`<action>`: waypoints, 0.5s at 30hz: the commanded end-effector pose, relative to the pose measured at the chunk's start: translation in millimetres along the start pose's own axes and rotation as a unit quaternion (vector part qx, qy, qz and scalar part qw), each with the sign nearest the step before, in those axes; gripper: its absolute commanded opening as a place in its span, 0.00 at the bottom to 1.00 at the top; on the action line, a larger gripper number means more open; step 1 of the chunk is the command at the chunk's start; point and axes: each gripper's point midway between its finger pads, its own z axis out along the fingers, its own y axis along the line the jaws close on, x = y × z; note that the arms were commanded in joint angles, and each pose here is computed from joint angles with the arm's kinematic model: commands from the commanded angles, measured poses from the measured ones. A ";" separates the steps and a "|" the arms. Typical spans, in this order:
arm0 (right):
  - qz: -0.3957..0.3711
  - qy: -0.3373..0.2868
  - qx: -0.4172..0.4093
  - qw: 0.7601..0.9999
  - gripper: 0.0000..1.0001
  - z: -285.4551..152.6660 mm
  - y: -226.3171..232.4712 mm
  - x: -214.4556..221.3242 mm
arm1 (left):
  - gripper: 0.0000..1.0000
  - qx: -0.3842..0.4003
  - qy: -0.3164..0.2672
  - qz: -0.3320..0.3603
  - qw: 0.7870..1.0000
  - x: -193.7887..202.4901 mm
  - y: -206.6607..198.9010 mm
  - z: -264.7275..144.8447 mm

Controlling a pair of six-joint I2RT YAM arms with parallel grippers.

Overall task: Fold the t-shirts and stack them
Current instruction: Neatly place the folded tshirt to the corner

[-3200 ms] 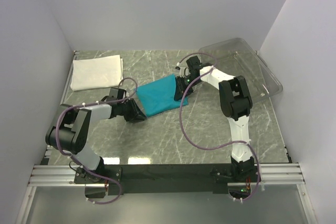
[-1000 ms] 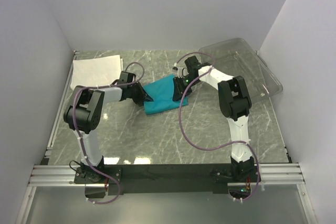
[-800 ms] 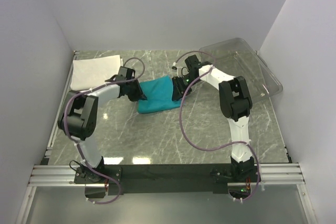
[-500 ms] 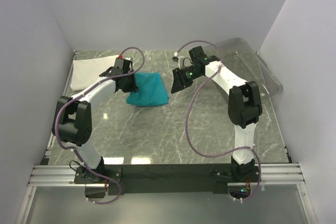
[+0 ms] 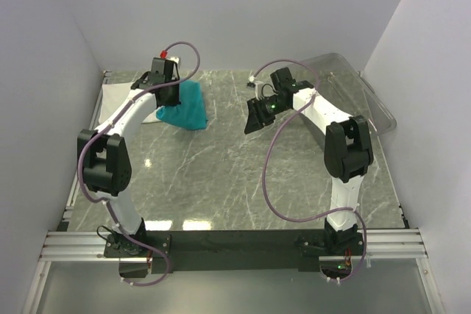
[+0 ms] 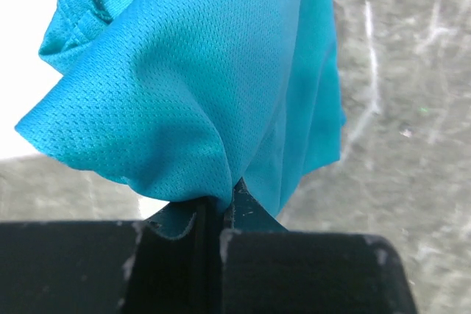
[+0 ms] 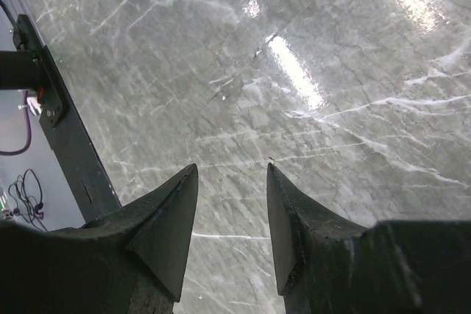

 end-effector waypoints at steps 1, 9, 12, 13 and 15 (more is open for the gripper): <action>-0.027 -0.024 -0.010 0.999 0.50 -10.9 10.3 -10.6 | 0.00 -0.023 -0.016 0.048 0.998 -23.5 17.0 2.9; -0.015 -0.017 -0.015 1.000 0.50 -4.9 4.3 5.5 | 0.00 -0.024 -0.030 0.059 0.998 -52.8 34.8 6.7; -0.012 -0.018 -0.017 1.000 0.50 -3.5 1.9 8.7 | 0.00 -0.031 -0.042 0.072 0.996 -64.8 42.7 3.4; -0.011 -0.017 -0.018 1.000 0.50 -2.7 1.4 9.0 | 0.00 -0.033 -0.045 0.073 0.996 -68.9 44.2 2.2; -0.006 -0.014 -0.024 1.000 0.50 0.2 -0.1 11.9 | 0.00 -0.037 -0.048 0.074 0.995 -73.3 48.6 2.0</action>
